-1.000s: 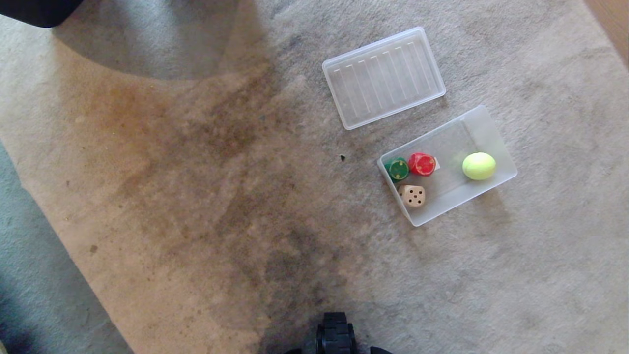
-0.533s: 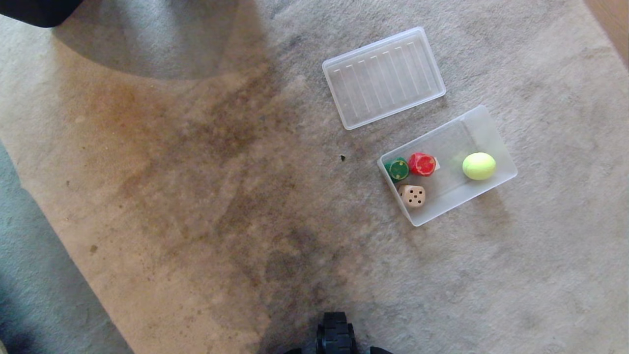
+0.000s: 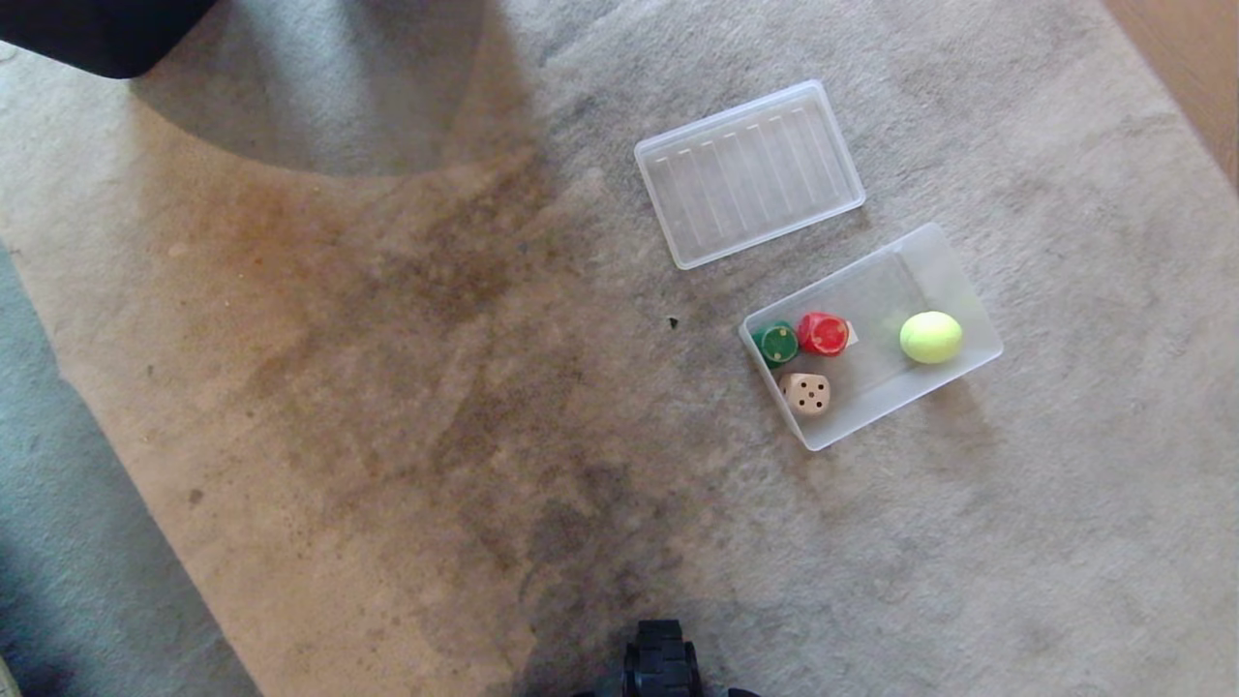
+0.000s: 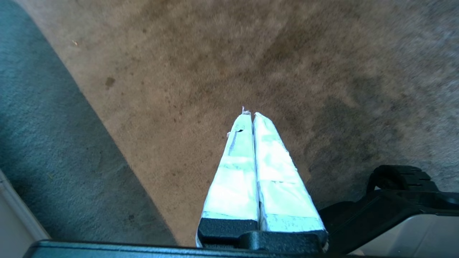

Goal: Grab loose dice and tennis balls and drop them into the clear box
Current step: Pick up toys out of the box

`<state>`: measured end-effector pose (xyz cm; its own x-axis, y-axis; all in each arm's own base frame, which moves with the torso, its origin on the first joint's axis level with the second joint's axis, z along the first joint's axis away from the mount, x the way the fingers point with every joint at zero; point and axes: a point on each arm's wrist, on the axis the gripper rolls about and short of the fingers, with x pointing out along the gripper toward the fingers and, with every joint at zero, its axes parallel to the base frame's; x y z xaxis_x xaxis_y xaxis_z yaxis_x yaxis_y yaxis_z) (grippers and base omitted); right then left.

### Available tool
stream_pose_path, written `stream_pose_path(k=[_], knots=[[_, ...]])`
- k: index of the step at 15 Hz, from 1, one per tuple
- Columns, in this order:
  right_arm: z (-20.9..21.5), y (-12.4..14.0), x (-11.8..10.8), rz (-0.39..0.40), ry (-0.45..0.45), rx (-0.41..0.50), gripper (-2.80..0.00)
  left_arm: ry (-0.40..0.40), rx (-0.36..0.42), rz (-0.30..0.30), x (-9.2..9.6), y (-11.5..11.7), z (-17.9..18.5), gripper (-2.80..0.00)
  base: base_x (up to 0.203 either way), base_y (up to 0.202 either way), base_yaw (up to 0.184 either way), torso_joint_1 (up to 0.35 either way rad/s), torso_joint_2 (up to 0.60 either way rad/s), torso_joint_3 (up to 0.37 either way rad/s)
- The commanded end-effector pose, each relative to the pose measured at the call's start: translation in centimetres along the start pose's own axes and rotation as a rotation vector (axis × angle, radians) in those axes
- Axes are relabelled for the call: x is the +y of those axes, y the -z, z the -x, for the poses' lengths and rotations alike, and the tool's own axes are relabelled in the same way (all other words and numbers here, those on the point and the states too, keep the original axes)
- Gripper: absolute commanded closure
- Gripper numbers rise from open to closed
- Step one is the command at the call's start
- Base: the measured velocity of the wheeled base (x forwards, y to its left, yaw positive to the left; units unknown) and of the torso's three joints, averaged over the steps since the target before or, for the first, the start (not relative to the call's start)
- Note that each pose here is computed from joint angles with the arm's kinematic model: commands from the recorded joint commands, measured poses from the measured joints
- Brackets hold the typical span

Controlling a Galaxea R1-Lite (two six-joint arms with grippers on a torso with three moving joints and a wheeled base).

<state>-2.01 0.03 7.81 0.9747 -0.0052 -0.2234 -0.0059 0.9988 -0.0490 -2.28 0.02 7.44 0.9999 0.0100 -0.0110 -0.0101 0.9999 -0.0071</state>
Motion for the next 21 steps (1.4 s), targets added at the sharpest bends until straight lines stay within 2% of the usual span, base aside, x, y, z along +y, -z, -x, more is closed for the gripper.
stream_pose_path(k=[1, 11, 15, 21], knots=[[-0.03, 0.0, 0.0, 0.001, -0.001, 0.005, 0.0, -0.001, 0.001, 0.0, 0.0, 0.04, -0.01, 0.0, 0.0, 0.0, 0.0, 0.002, 0.0, 0.189], [-0.03, 0.0, 0.0, 0.001, -0.001, 0.005, 0.0, -0.001, 0.001, 0.0, 0.0, 0.04, -0.01, 0.0, 0.0, 0.0, 0.0, 0.002, 0.0, 0.202], [0.75, 0.46, 0.02, 0.004, -0.002, -0.123, 0.0, -0.001, -0.002, 0.0, 0.0, -0.02, 0.0, 0.0, 0.0, 0.0, 0.0, 0.004, 0.0, 0.204], [0.75, 0.46, 0.02, 0.004, -0.004, -0.123, 0.0, -0.001, 0.0, 0.002, 0.0, 0.02, -0.01, 0.0, 0.0, 0.0, 0.0, 0.003, 0.0, 0.202]])
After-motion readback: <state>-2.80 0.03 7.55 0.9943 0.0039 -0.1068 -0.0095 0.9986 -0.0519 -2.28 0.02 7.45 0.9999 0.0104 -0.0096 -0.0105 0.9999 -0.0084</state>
